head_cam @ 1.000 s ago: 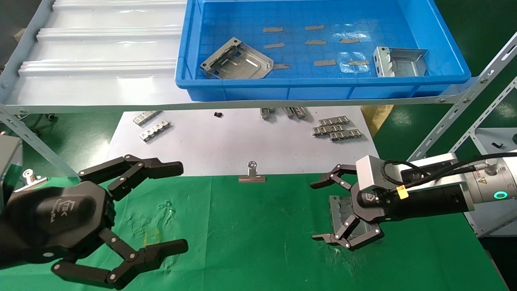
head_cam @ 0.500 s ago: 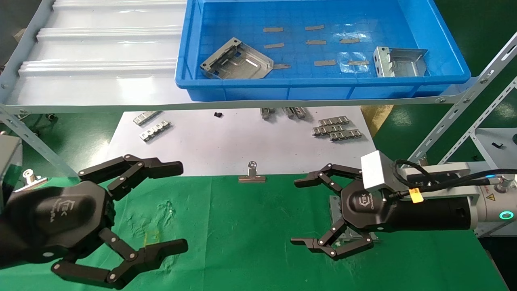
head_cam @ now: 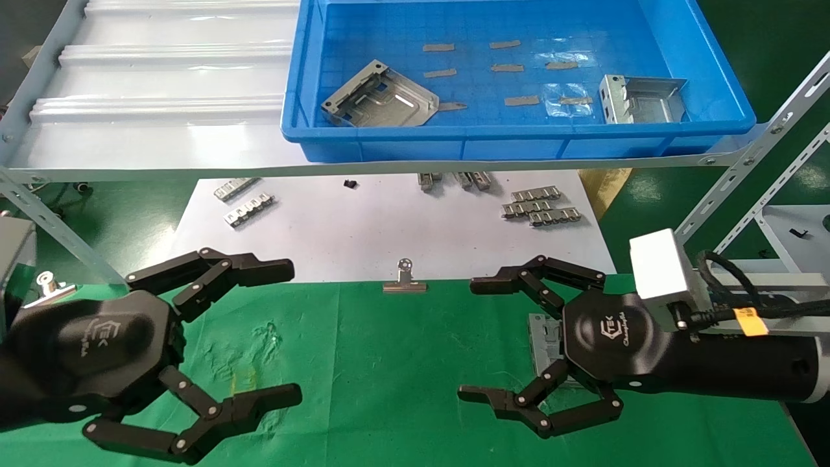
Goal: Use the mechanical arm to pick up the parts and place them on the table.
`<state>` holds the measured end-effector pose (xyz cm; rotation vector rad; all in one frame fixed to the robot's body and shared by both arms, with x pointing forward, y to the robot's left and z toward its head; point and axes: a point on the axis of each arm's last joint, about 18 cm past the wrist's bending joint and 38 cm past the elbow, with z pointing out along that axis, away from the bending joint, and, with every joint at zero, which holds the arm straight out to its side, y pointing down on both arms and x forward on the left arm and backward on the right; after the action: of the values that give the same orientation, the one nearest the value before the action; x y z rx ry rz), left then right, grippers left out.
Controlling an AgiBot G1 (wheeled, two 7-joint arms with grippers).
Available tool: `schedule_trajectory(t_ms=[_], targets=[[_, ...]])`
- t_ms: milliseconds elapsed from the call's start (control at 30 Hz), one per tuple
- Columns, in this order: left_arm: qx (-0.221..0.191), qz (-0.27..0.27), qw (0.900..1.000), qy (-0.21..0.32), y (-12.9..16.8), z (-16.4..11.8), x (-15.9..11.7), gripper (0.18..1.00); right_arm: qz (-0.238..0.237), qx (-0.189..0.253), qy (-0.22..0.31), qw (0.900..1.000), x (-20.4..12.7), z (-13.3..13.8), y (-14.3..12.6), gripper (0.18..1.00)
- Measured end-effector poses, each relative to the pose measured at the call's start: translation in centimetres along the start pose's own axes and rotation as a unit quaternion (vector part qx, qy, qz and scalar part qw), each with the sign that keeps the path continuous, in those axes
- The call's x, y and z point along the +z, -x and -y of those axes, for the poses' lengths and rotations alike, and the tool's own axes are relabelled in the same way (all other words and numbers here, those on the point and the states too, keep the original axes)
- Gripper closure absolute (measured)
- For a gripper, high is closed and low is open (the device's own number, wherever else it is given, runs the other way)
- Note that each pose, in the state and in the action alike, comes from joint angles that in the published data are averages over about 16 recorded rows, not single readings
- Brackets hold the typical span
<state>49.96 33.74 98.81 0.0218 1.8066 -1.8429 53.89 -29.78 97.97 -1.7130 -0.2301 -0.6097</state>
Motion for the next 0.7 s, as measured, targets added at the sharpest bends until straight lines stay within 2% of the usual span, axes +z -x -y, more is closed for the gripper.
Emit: schedule_trajectory(t_ms=[333, 700], targets=[[0.0, 0.0, 1.0, 0.0, 0.0, 0.0, 0.0, 0.184, -0.002, 0.014, -0.042, 0.999, -1.3, 2.3, 2.7, 0.179], [0.0, 0.0, 1.0, 0.0, 0.0, 0.0, 0.0, 0.184, 0.002, 0.019, -0.064, 0.998, -2.4, 4.1, 4.8, 0.179]])
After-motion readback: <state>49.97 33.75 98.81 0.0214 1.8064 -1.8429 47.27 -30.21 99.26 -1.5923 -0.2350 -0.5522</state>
